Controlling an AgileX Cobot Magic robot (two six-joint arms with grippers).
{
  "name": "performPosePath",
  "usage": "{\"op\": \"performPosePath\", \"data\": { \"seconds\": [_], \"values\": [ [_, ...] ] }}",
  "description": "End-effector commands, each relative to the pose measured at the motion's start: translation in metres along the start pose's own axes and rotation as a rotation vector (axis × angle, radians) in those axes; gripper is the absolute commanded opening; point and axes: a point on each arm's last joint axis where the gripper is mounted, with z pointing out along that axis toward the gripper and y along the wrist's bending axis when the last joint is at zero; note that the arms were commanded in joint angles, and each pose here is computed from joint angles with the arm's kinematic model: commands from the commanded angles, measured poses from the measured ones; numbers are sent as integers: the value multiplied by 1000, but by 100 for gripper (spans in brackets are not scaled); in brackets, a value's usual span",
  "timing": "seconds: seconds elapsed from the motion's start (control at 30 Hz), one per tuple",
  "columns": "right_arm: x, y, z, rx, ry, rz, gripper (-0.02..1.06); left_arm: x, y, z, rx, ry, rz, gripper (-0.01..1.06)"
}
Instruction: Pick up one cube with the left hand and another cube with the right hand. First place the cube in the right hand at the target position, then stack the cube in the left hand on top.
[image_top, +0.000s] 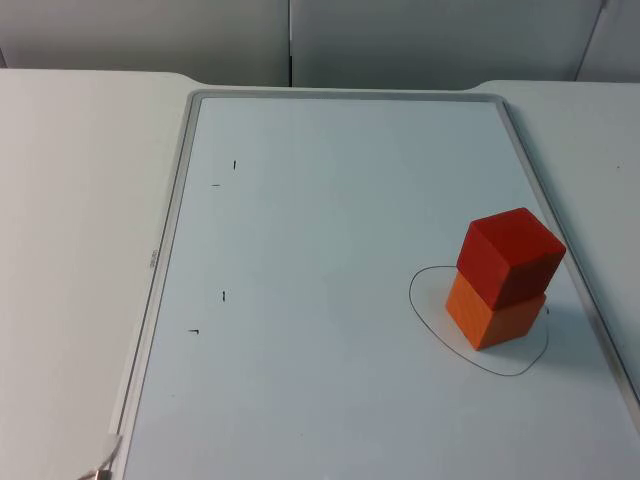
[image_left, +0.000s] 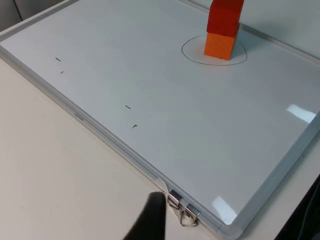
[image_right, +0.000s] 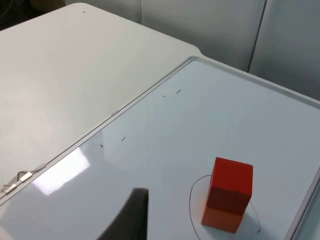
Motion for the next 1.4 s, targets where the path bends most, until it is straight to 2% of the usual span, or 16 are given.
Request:
{"op": "performPosePath", "data": {
  "seconds": [0.0,0.07,0.63,0.73,0.87,1.2,1.37],
  "values": [
    [2,1,0,-5,3,-3,99,0,-1,0,14,-7,-2,94],
    [2,1,0,-5,3,-3,99,0,-1,0,14,-7,-2,105],
    [2,0,0,-3,7,-6,99,0,-1,0,17,-5,10,105],
    [2,0,0,-1,7,-8,99,0,-2,0,29,-6,52,105],
    [2,0,0,-1,7,-8,99,0,-2,0,29,-6,54,105],
    [5,2,0,-15,38,-3,99,0,-2,0,27,-8,48,105],
    [9,3,-1,-28,81,-3,99,-1,0,0,3,-17,-6,105]
  ]
}}
